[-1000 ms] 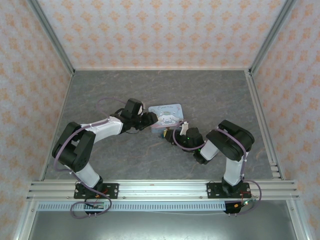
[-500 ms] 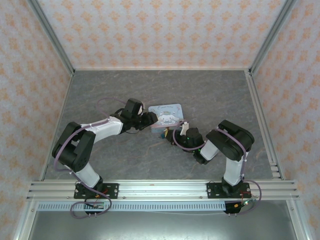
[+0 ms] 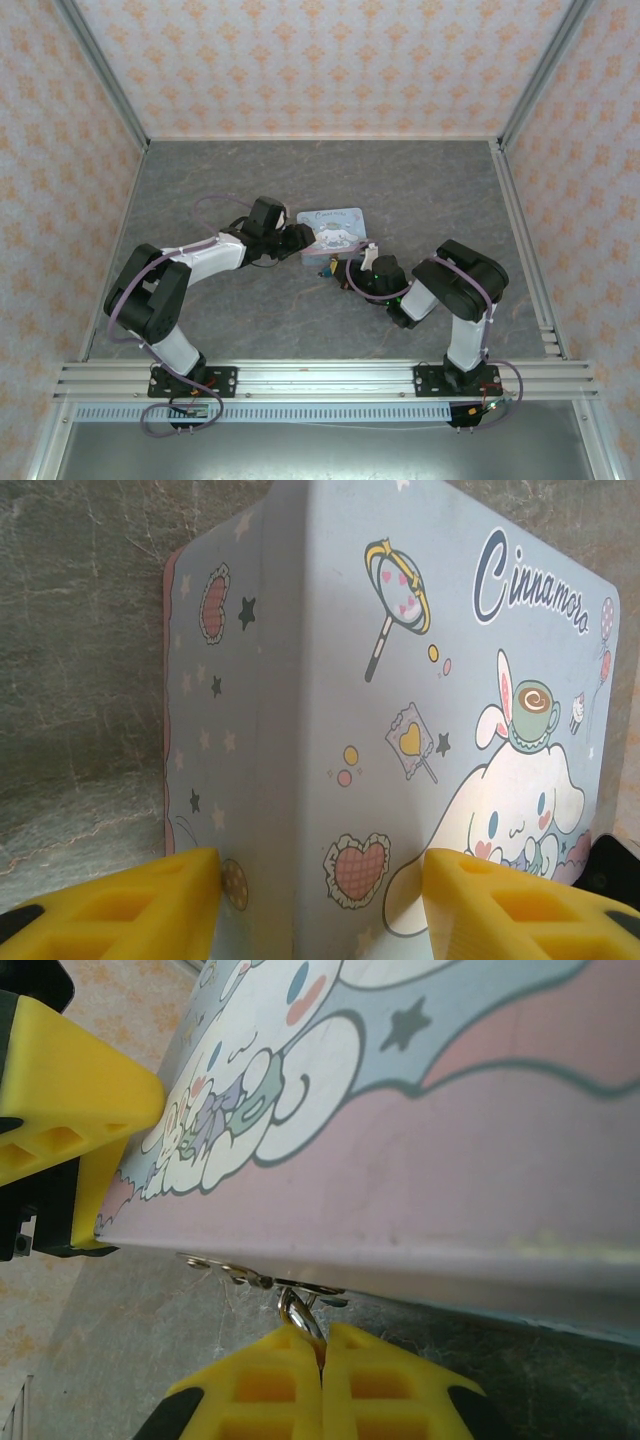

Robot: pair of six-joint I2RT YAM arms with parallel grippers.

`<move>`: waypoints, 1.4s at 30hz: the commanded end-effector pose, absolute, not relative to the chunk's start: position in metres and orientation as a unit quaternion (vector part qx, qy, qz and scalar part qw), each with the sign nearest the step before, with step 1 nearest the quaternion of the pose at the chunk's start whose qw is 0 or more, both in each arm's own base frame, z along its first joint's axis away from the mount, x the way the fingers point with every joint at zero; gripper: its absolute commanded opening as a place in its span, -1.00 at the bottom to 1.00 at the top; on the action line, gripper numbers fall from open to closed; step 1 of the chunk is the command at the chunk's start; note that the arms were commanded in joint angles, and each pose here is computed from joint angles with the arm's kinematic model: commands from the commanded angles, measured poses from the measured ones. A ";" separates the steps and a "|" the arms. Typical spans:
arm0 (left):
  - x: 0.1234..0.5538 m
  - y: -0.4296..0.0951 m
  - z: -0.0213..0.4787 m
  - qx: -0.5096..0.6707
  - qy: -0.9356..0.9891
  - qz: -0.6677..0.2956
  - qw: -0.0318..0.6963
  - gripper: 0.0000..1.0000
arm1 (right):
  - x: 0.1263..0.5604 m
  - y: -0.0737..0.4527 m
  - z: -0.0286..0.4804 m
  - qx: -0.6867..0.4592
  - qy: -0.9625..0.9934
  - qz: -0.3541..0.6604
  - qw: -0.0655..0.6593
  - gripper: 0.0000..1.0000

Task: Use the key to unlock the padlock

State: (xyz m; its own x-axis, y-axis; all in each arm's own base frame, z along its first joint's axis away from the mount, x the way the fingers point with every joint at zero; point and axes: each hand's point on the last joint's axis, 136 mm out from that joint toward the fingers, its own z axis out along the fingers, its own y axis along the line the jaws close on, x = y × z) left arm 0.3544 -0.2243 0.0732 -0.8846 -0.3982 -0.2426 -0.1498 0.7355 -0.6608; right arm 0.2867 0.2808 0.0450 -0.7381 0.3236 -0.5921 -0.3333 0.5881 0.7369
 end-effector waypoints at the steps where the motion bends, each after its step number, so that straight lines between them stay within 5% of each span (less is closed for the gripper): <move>1: 0.345 -0.216 0.057 -0.159 0.926 -0.297 0.169 0.09 | 0.285 0.282 0.052 -0.005 0.805 0.466 0.367 -0.90; 30: 0.337 -0.209 0.048 -0.158 0.931 -0.283 0.165 0.09 | 0.294 0.258 0.079 0.033 0.789 0.463 0.403 -0.93; 42: 0.345 -0.216 0.092 -0.151 0.913 -0.320 0.201 0.23 | 0.283 0.245 0.082 0.020 0.809 0.431 0.398 -0.94</move>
State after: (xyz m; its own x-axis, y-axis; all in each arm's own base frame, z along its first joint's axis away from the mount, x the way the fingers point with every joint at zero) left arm 0.3488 -0.2196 0.0776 -0.8829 -0.4010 -0.2441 -0.1574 0.7428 -0.6508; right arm 0.2847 0.2534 0.0789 -0.7000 0.3852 -0.6014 -0.3050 0.6001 0.7394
